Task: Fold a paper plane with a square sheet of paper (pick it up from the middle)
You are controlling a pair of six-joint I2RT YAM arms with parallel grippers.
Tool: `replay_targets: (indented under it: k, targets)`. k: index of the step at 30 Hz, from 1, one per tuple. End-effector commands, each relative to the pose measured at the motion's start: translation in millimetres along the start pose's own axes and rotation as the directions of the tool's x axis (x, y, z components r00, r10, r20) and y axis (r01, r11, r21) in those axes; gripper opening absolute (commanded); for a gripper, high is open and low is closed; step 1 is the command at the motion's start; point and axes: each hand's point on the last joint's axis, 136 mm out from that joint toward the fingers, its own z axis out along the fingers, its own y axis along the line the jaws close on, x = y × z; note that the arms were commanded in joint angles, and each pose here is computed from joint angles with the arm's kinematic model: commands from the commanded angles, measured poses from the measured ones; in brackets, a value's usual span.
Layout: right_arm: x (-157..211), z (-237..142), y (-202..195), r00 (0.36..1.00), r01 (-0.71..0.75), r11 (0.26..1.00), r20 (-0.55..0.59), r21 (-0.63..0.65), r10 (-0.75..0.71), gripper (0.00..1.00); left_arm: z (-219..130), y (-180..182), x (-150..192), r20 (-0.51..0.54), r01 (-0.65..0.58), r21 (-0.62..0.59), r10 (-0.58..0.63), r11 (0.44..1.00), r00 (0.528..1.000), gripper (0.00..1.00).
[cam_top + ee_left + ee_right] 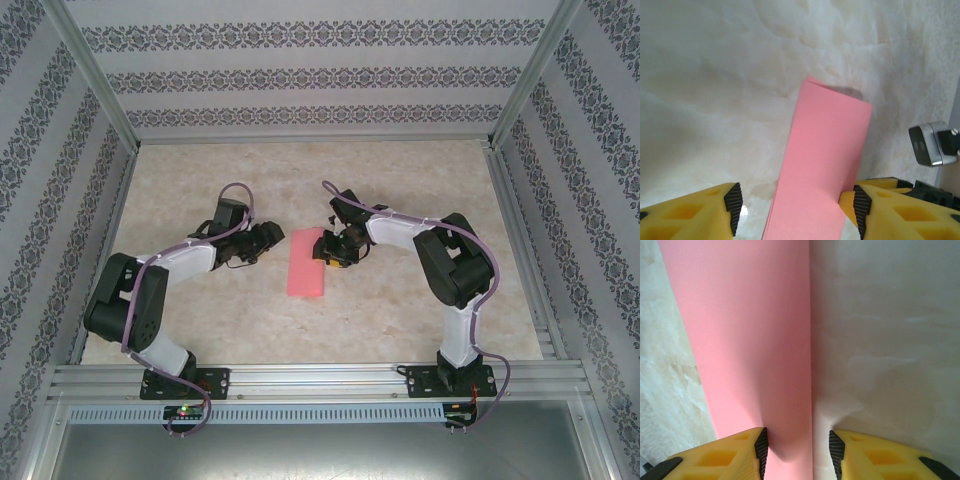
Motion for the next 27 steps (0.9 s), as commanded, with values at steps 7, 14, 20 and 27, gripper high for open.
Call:
replay_targets:
  k: [7, 14, 20, 27]
  targets:
    - [14.2, 21.6, -64.0, 0.997, -0.069, 0.958, -0.015, 0.28, 0.076, 0.42, -11.0, 12.1, -1.9, 0.016, -0.034, -0.06, 0.035, 0.998, 0.999, 0.8]
    - [15.8, 23.0, -77.9, 0.993, -0.106, 0.935, -0.004, 0.337, 0.115, 0.42, -10.4, 12.6, -2.7, 0.008, -0.064, -0.069, 0.064, 0.996, 0.998, 0.92]
    - [17.3, 29.0, -85.8, 0.989, -0.137, 0.925, 0.0, 0.354, 0.147, 0.41, -8.7, 6.3, -2.6, -0.009, -0.108, -0.05, 0.108, 0.993, 0.994, 0.98]
    - [19.9, 31.8, -88.1, 0.991, -0.116, 0.924, -0.024, 0.363, 0.133, 0.42, -6.9, -0.5, -0.9, -0.024, -0.149, -0.009, 0.149, 0.989, 0.989, 1.0]
